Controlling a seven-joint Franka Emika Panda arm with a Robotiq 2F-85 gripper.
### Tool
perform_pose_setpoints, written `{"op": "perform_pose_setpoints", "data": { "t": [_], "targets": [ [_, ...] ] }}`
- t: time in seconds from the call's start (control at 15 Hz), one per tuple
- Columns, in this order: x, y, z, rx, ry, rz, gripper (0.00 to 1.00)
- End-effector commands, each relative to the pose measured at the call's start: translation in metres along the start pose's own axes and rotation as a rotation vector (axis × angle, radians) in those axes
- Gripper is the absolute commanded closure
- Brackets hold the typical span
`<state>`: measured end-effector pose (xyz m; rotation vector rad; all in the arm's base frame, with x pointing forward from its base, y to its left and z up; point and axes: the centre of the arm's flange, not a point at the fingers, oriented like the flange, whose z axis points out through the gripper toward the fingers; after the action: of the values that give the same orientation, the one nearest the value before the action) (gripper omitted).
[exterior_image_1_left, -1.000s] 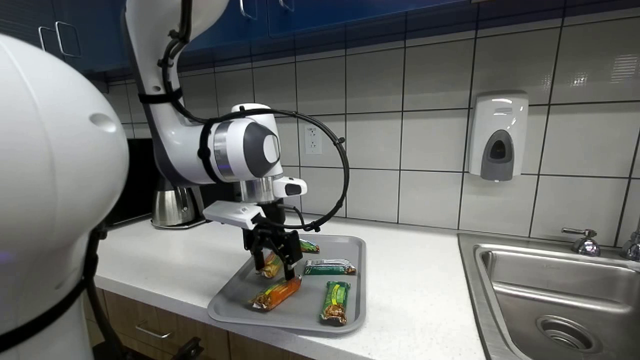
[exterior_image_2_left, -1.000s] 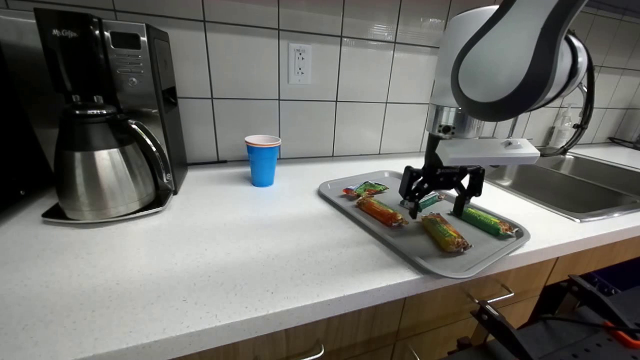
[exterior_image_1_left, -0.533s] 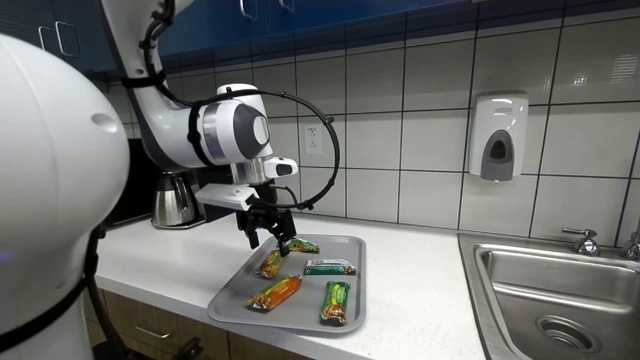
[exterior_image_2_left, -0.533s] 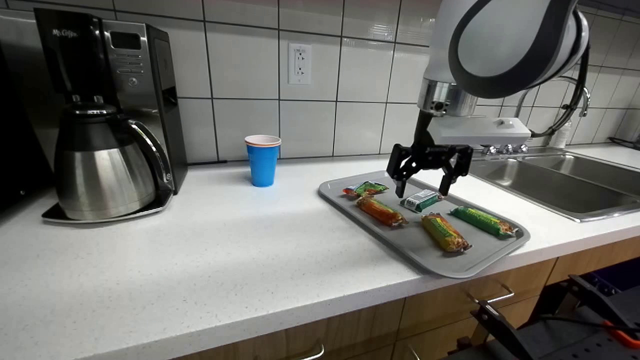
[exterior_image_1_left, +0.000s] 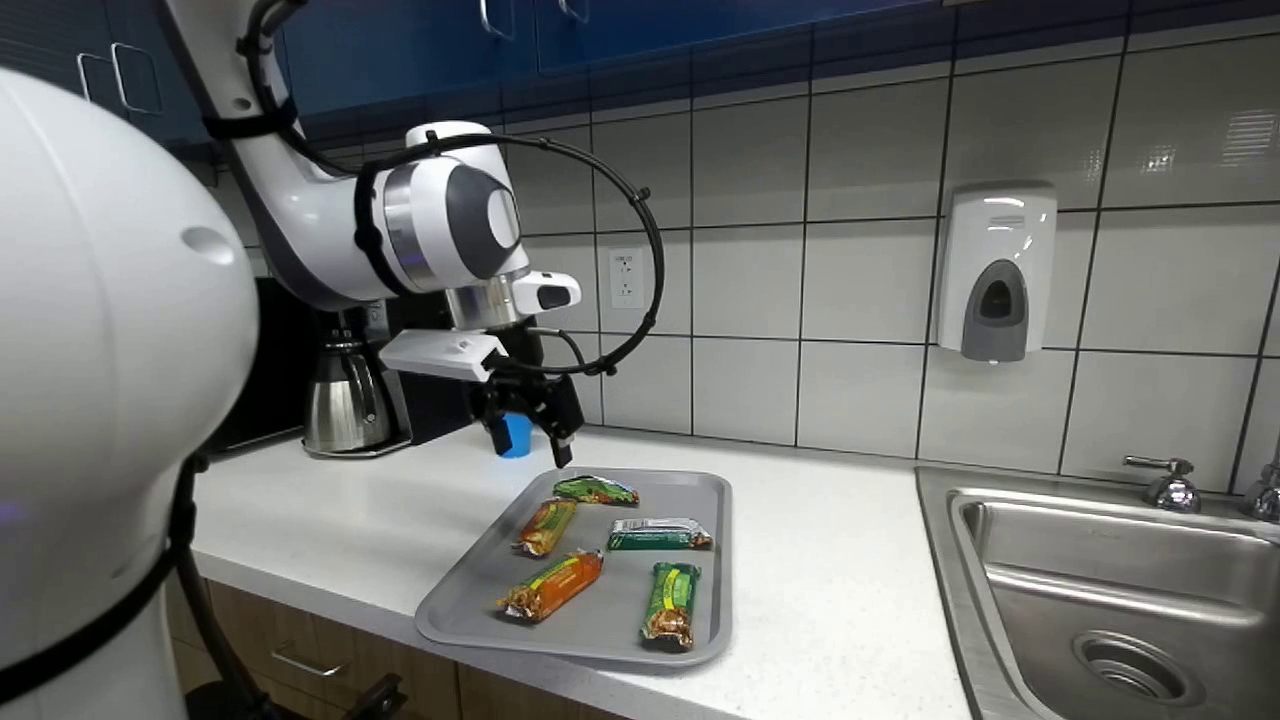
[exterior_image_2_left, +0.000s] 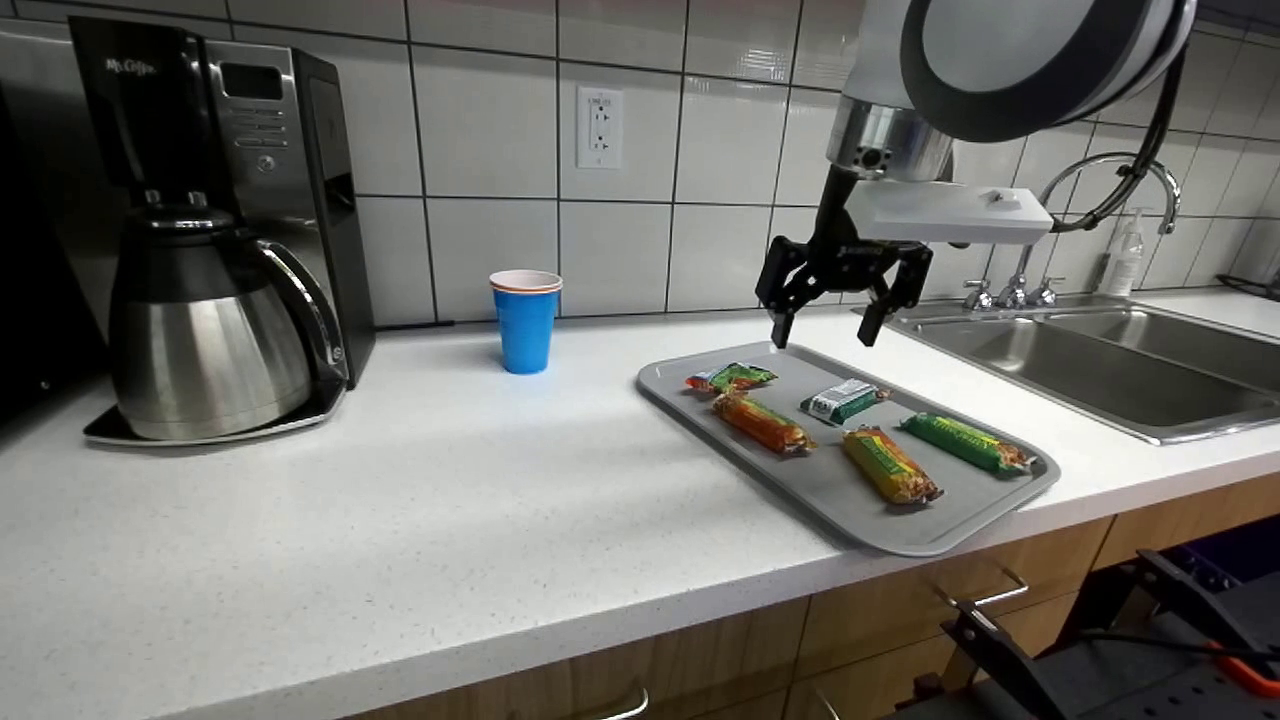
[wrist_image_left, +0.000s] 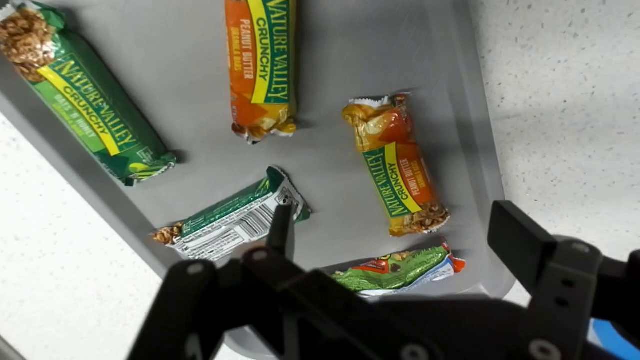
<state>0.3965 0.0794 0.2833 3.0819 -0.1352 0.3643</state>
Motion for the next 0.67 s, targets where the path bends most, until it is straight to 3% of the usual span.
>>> {"op": "perform_pose_setpoints", "data": {
  "t": [0.0,0.6],
  "targets": [
    [-0.0004,-0.0003,0.0007,0.000,-0.002,0.000,0.00],
    [-0.0014,0.0000,0.0035,-0.002,-0.009,0.000,0.00]
  ]
}}
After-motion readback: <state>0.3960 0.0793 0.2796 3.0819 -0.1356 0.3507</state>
